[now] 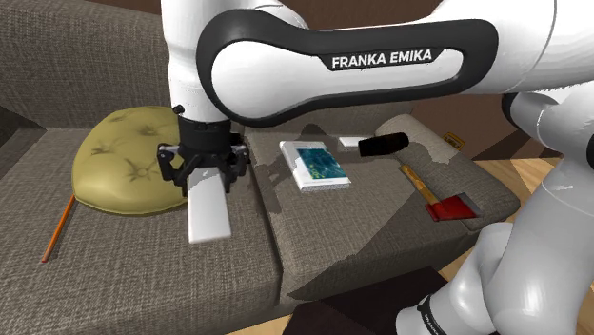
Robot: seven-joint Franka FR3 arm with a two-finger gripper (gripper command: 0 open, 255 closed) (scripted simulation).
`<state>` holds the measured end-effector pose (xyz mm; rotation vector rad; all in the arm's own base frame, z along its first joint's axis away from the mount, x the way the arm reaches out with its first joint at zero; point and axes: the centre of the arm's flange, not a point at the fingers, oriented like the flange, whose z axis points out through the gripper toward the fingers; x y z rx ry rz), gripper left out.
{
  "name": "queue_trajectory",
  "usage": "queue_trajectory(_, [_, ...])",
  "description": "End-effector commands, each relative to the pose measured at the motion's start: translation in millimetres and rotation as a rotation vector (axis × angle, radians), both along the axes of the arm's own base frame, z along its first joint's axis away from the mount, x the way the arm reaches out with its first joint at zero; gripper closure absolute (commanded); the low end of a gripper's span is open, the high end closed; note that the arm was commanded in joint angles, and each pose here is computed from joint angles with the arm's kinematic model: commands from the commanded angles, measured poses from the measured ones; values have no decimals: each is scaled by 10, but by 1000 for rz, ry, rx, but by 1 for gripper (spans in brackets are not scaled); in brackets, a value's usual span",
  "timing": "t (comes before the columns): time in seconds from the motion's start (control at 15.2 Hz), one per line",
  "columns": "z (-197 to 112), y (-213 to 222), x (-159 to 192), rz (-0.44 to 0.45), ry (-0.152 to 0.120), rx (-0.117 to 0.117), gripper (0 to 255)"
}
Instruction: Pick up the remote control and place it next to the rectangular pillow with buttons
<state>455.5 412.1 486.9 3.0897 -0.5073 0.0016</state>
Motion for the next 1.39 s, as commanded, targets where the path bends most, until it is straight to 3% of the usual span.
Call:
queue_trajectory(0.0, [-104, 7, 10, 0, -1, 1, 255])
queue_trajectory(1.32, [-1160, 7, 10, 0, -1, 1, 255])
